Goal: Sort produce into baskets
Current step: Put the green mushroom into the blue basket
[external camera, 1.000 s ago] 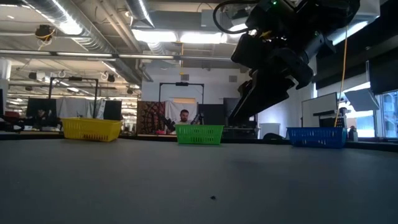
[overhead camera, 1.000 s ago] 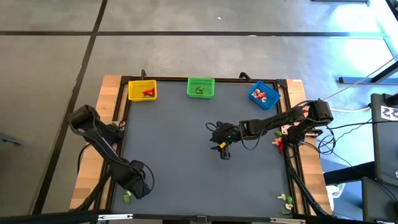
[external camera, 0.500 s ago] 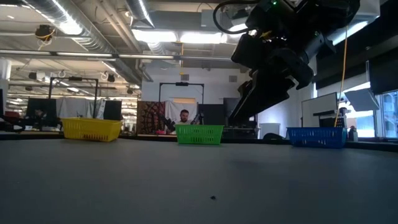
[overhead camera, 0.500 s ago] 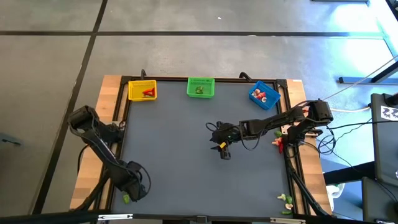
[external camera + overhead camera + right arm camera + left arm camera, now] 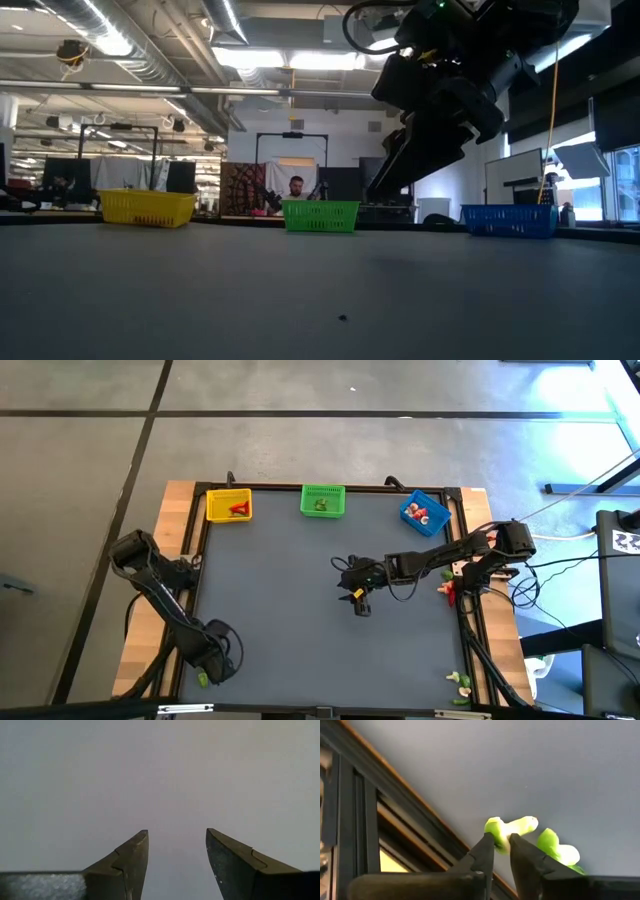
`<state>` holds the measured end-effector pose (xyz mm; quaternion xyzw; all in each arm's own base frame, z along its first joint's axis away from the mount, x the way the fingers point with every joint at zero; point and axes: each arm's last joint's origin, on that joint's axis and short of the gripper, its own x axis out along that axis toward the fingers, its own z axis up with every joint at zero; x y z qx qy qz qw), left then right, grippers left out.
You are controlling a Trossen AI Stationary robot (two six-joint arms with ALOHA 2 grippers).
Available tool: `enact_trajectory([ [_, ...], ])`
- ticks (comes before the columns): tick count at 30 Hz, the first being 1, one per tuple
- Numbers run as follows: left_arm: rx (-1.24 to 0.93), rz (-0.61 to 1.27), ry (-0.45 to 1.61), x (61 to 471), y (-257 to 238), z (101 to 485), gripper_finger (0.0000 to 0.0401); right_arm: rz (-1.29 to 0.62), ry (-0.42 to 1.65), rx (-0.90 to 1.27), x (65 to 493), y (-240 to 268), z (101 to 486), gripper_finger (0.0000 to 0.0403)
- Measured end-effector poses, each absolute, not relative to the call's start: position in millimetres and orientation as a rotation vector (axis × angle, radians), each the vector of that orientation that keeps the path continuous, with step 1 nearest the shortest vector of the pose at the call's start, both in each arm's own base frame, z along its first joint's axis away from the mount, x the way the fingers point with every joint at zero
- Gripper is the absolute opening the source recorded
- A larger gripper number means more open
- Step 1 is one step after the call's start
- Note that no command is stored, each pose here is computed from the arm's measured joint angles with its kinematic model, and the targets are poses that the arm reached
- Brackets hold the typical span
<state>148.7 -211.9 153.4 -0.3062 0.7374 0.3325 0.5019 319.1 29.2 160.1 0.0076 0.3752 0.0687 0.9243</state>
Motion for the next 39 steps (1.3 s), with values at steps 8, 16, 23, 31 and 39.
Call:
enact_trajectory([
  [8,-0.69,0.74,1.752,150.1,-211.5,153.1,0.0023,0.141,0.77,0.015,319.1,29.2,160.1,0.0198],
  [16,-0.658,0.717,1.722,153.0,-208.3,153.5,0.0003,0.141,0.771,0.015,319.1,29.2,160.0,0.0198],
  [23,-0.602,0.721,1.611,158.3,-192.4,170.3,0.0004,0.141,0.757,0.015,320.0,29.3,161.0,0.0198],
  [31,-0.574,0.709,1.324,175.3,-172.8,196.7,0.0004,0.151,0.73,0.024,321.8,29.8,163.0,0.0198],
  [39,-0.567,0.689,1.12,209.9,-146.9,203.8,0.0006,0.144,0.722,0.034,322.3,29.7,163.6,0.0198],
])
